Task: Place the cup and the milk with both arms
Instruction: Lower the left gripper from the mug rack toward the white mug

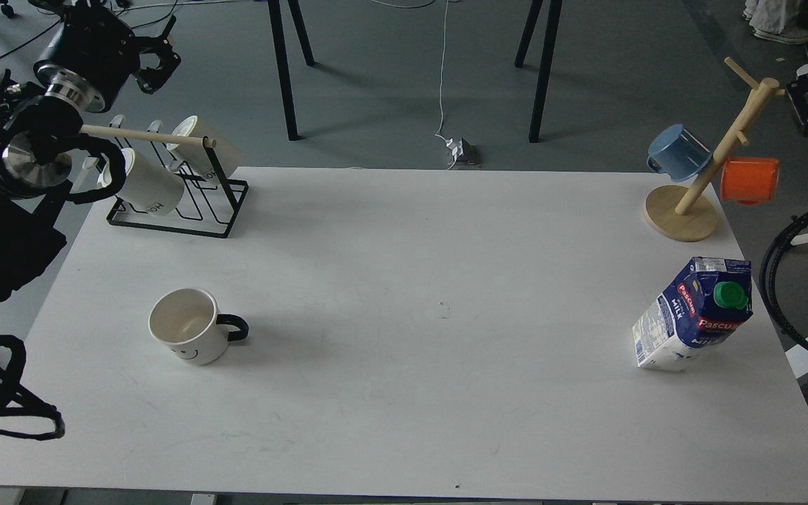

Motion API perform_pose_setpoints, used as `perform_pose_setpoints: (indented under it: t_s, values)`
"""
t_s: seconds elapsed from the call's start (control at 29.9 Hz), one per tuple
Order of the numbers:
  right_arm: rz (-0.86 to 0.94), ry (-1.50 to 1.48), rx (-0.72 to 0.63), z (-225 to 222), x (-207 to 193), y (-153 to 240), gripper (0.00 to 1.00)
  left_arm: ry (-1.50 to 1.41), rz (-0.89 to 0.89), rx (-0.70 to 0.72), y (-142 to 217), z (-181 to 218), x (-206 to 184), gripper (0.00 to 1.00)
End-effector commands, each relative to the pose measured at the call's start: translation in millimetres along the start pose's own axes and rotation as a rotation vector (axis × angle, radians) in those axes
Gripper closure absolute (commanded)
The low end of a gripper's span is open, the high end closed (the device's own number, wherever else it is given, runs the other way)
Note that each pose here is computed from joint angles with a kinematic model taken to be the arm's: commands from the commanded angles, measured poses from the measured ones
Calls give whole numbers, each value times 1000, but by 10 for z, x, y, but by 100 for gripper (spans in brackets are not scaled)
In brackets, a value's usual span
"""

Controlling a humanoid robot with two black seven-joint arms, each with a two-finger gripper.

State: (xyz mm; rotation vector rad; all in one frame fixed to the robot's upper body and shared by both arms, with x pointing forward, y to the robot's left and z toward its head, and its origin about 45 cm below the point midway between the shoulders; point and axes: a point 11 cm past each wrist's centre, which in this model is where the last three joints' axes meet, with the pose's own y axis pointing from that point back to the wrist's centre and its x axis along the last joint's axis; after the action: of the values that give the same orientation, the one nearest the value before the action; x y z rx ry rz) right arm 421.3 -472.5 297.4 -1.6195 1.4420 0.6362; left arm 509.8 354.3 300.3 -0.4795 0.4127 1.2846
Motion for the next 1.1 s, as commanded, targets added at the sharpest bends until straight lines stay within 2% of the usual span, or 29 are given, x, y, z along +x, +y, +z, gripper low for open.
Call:
perform_pose_setpoints:
  t_s: [0.0, 0.2, 0.4, 0.5, 0.67, 0.87, 1.07]
  values:
    - [0, 2, -1, -5, -2, 2, 1, 2, -2, -16, 5, 7, 1, 0]
    - [4, 5, -2, -12, 15, 20, 1, 1, -12, -38, 6, 69, -12, 0]
    - [1, 3, -1, -13, 5, 17, 1, -34, -41, 5, 96, 25, -9, 1]
    - [0, 1, 3, -25, 1, 16, 1, -170, -108, 106, 306, 12, -15, 1]
    - [6, -3, 19, -69, 26, 35, 1, -481, -243, 217, 547, 271, -212, 5]
    - [18, -1, 13, -55, 74, 87, 1, -863, -378, 416, 1042, 236, -282, 9]
    - [35, -6, 27, -105, 145, 166, 1, -1183, -425, 625, 1505, 25, -20, 15]
